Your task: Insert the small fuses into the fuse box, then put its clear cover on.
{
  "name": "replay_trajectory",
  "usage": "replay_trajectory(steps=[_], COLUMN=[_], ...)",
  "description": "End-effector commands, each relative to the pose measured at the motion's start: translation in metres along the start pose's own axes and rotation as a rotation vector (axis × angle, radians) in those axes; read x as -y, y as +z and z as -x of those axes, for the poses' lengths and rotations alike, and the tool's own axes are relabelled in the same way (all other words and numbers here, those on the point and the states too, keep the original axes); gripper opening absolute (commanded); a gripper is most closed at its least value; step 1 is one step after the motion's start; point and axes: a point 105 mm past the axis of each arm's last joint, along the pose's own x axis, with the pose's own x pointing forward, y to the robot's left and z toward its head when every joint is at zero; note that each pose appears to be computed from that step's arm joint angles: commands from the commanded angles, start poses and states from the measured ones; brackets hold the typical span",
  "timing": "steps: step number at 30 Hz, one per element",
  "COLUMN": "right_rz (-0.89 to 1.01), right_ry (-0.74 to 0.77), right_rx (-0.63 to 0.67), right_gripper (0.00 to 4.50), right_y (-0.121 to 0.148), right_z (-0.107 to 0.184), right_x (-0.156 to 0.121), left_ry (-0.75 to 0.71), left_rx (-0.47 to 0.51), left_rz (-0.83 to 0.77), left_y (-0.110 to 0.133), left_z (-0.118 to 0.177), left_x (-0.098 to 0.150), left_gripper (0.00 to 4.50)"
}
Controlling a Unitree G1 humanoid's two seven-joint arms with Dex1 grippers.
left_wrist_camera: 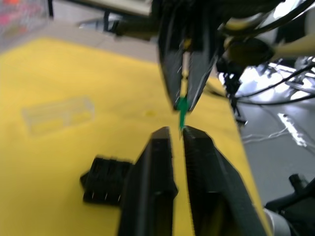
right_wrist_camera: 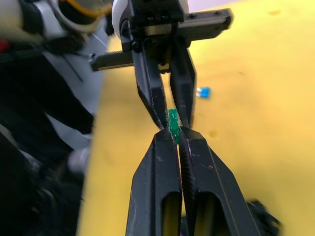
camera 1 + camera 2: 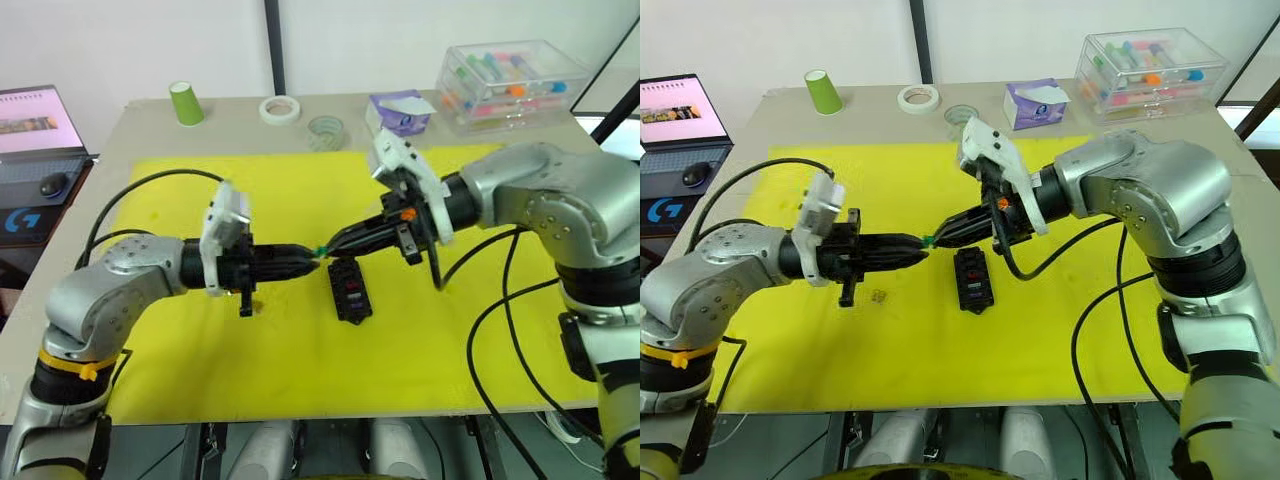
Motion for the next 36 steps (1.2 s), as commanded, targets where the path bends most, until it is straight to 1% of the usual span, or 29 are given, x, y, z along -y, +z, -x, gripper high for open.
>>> replay_trajectory(steps=[1,4,5,8,11,15,22,36], right_rz=[0.214,0.235,0.237,0.257,0.256,0.251,0.217,0.235], right_ry=[-0.070,-0.043,-0.033,-0.020,-0.014,0.008,0.042,0.020], right_rx=[-0.109,-0.157,-0.165,-0.201,-0.215,-0.226,-0.235,-0.253], right_gripper=[0.00,0.00,0.00,0.00,0.00,0.00,0.00,0.00], right_y=[-0.018,-0.034,-0.037,-0.046,-0.051,-0.054,-0.058,-0.061], right_z=[-0.002,-0.005,-0.006,-0.010,-0.012,-0.015,-0.023,-0.026], right_x=[0.015,0.020,0.020,0.023,0.026,0.024,0.018,0.024], left_ry=[-0.011,-0.002,0.005,0.019,0.033,0.059,0.041,0.041], left_rx=[-0.043,-0.100,-0.114,-0.126,-0.156,-0.150,-0.139,-0.142], left_rz=[-0.036,-0.062,-0.074,-0.098,-0.142,-0.168,-0.202,-0.215], left_y=[-0.014,-0.037,-0.043,-0.054,-0.061,-0.063,-0.061,-0.062], left_z=[-0.007,-0.016,-0.018,-0.026,-0.029,-0.032,-0.037,-0.040], left_x=[0.001,-0.002,-0.004,-0.009,-0.014,-0.020,-0.021,-0.021], left_gripper=[2.01,3.04,3.46,4.47,4.47,4.47,4.47,4.47])
